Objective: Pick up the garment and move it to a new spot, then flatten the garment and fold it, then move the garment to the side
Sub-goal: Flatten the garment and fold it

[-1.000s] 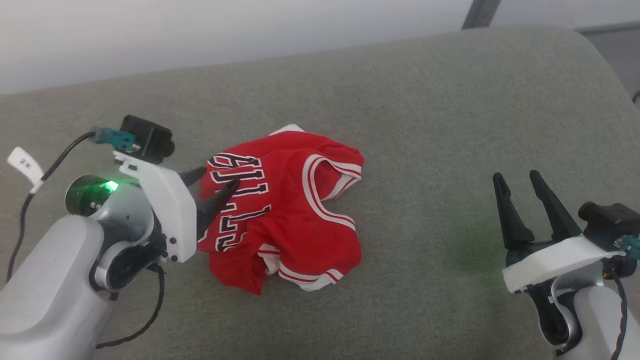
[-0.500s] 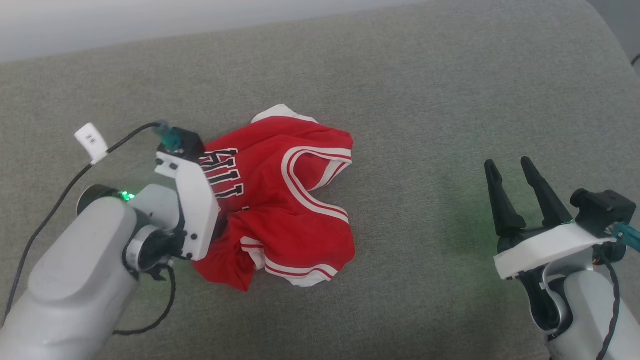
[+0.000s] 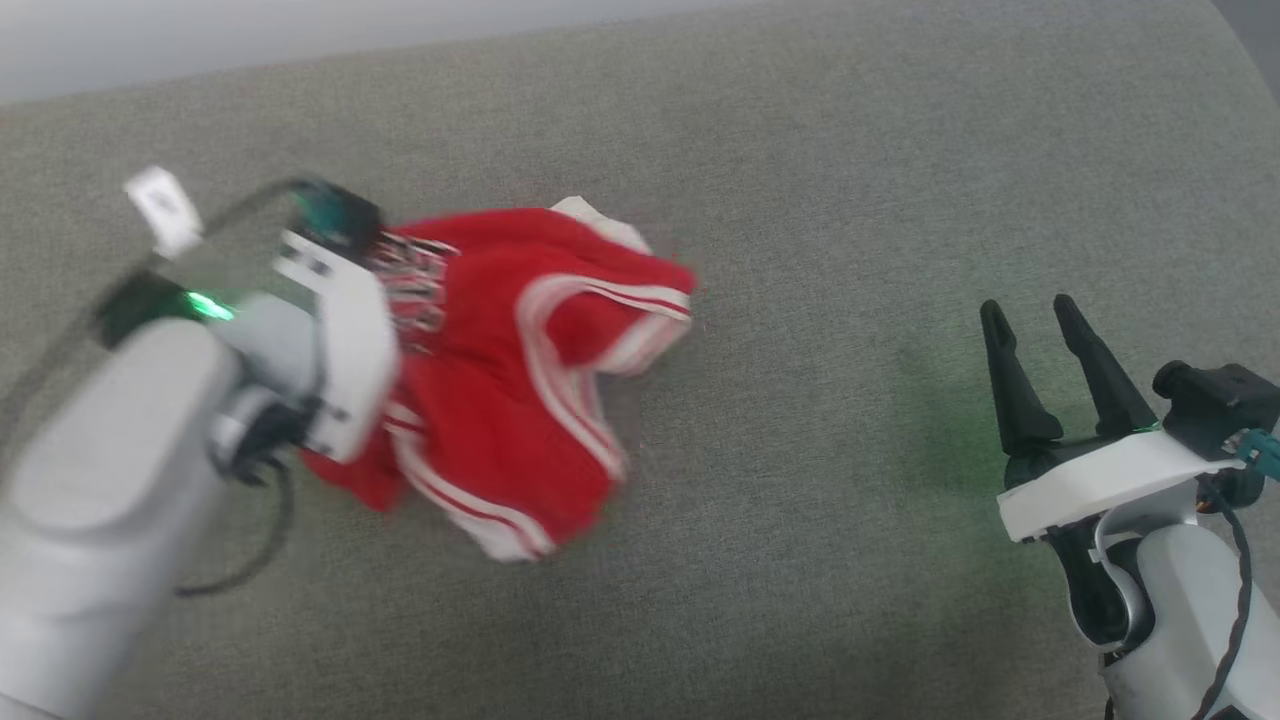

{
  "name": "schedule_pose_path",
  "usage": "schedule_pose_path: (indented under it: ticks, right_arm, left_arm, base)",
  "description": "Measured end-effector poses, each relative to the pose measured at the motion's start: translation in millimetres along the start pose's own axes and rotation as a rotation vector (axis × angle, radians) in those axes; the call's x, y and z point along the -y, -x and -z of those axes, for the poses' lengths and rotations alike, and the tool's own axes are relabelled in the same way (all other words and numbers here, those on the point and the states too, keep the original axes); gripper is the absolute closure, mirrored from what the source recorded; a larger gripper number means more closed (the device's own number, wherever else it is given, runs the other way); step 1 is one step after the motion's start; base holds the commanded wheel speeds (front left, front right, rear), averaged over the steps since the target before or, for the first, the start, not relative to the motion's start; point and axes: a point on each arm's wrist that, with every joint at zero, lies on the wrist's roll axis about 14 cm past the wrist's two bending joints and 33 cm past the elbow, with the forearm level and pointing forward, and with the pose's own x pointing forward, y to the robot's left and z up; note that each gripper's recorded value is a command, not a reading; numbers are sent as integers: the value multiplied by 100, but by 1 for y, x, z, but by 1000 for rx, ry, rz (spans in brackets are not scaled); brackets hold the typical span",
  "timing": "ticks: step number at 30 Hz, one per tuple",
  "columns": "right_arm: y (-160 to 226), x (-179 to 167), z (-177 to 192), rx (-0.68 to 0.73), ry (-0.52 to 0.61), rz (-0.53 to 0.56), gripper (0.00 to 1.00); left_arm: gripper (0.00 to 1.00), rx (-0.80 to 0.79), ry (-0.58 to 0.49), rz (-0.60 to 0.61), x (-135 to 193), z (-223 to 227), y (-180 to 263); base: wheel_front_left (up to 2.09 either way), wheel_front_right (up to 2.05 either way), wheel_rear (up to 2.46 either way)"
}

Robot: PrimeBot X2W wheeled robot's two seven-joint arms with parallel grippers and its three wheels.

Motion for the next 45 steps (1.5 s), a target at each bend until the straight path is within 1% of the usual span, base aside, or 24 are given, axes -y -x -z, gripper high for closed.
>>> schedule_pose_path:
  ticks: [3, 6, 8, 11, 13, 14, 17, 18, 19, 20, 21, 26, 31, 33, 38, 45]
  right_arm:
    - [0, 1, 0, 1, 0, 4, 0]
    - [1, 3, 0, 3, 0, 9, 0]
    - [2, 4, 0, 1, 1, 11, 0]
    - [3, 4, 2, -5, 1, 12, 0]
    - [4, 3, 4, -9, -2, 11, 0]
    - [4, 3, 4, -9, -2, 11, 0]
    - [4, 3, 7, -16, 0, 13, 0]
    - [4, 3, 7, -19, -1, 11, 0]
    - [4, 2, 7, -18, -1, 11, 0]
    - [4, 2, 6, -16, -1, 9, 0]
    - [4, 2, 6, -16, -2, 8, 0]
    - [4, 1, 3, -7, -3, 3, 0]
    - [4, -3, 1, 3, -8, -7, 0]
    - [1, -6, -3, 13, -5, -19, 0]
    - [0, -14, -6, 24, -8, -43, 0]
    - [-7, -31, -12, 42, -13, -89, 0]
  left_arm:
    - [100, 59, -62, -67, -21, -17, 8]
    - [100, 138, -128, -92, -26, -44, 15]
    - [100, 159, -160, -97, -25, -51, 15]
    - [100, 163, -187, -72, -17, -54, 9]
    - [100, 164, -190, -34, -5, -54, 3]
    - [100, 164, -190, -34, -5, -54, 3]
    - [100, 142, -153, -1, -1, -46, -6]
    - [82, 128, -136, 3, -2, -42, -8]
    - [25, 123, -135, 2, -3, -39, -10]
    - [9, 124, -126, 3, -4, -40, -10]
    - [0, 126, -110, 1, -5, -40, -9]
    - [0, 126, -18, -15, -17, -43, 3]
    - [0, 144, 42, -34, -23, -46, 24]
    - [0, 139, 49, -44, -24, -45, 33]
    - [0, 126, 115, -20, -15, -37, 56]
    - [0, 83, 141, -8, 1, -12, 78]
  base:
    - [0, 0, 0]
    - [0, 0, 0]
    - [0, 0, 0]
    - [0, 0, 0]
    - [0, 0, 0]
    - [0, 0, 0]
    - [0, 0, 0]
    - [0, 0, 0]
    - [0, 0, 0]
    - [0, 0, 0]
    - [0, 0, 0]
    - [0, 0, 0]
    - [0, 0, 0]
    - [0, 0, 0]
    - [0, 0, 0]
    - [0, 0, 0]
